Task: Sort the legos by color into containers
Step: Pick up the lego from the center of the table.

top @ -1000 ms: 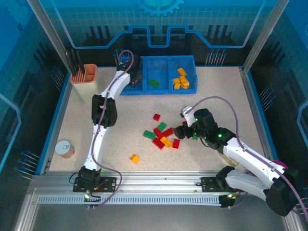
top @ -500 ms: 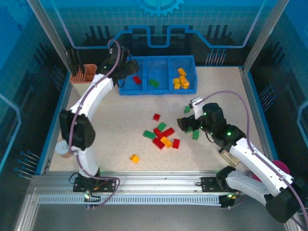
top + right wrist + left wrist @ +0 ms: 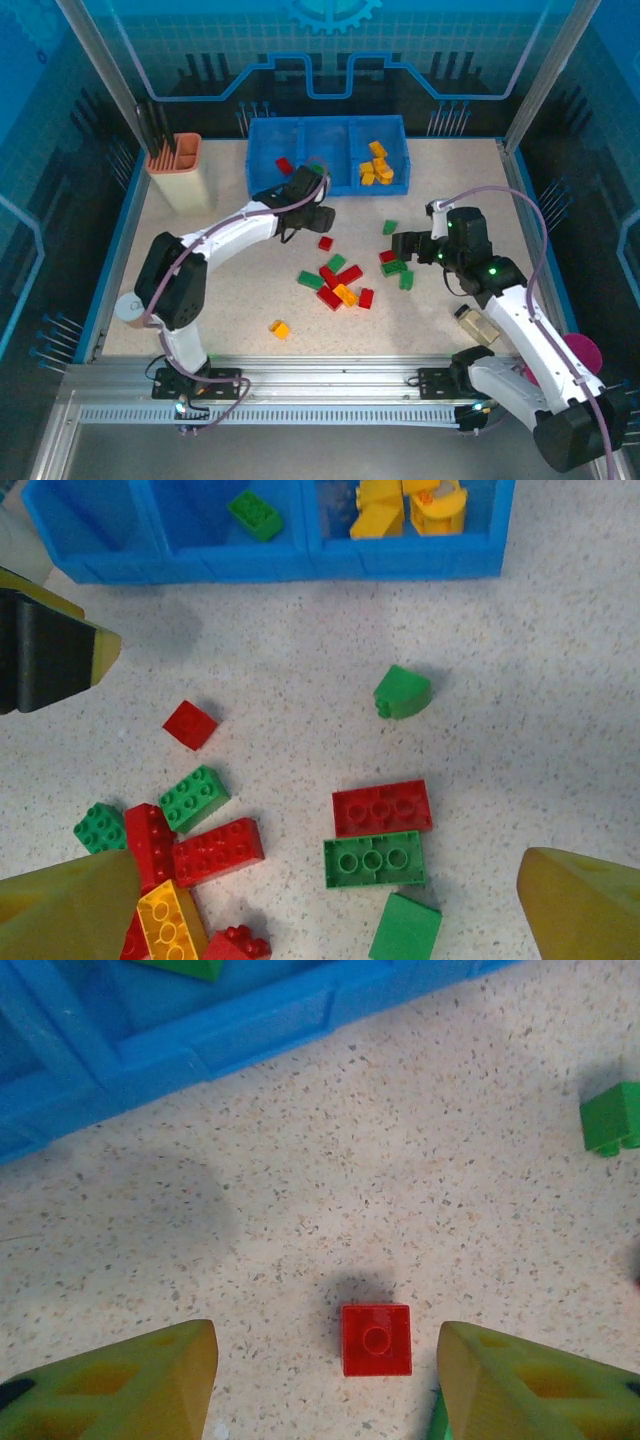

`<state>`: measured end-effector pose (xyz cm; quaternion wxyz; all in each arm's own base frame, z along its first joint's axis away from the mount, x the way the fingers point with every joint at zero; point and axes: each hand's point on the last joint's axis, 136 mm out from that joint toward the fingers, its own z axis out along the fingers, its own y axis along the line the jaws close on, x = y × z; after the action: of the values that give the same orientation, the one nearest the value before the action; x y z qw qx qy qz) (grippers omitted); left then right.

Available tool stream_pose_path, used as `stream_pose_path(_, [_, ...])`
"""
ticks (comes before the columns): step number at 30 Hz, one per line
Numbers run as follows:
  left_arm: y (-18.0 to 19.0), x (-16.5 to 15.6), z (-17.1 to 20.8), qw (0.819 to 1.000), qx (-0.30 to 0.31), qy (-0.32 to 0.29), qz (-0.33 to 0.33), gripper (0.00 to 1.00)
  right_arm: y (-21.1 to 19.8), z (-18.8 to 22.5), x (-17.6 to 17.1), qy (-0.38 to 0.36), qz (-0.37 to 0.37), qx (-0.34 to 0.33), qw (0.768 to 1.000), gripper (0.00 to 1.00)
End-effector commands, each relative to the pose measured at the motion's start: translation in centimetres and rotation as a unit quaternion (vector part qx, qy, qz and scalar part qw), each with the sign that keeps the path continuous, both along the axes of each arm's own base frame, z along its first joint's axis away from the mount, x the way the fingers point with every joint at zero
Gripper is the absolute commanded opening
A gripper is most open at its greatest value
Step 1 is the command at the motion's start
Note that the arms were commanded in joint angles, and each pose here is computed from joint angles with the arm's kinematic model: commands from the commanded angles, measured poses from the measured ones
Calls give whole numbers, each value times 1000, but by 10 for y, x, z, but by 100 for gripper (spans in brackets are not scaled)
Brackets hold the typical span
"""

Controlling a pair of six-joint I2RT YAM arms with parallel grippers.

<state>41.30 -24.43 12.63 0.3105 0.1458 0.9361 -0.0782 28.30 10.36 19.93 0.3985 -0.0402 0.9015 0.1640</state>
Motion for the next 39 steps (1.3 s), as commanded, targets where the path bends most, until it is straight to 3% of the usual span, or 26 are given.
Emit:
stream_pose_path(1, [-10,5,-13,1000,0,-3,-29,62,4,-8,-4,37,8,18,999,97])
stream_pose_path(10, [-34,-9,-58,997,20,48,-64,64,0,-19,0,40,3,8,999,98])
stream_pose_path(20, [-35,-11,-92,994,53,85,-47,61,-3,-29,-1,45,-3,5,999,98])
stream_pose_path(26, [-28,-9,-103,993,72,92,-26,49,-6,-30,-1,44,-4,4,999,99])
stream_pose_path(32, [-23,-10,-111,991,82,105,-13,29,-12,-35,0,54,-21,-3,998,99])
stream_pose_path(39, [-17,-17,-111,990,79,116,0,13,-17,-51,26,98,-60,-14,993,97])
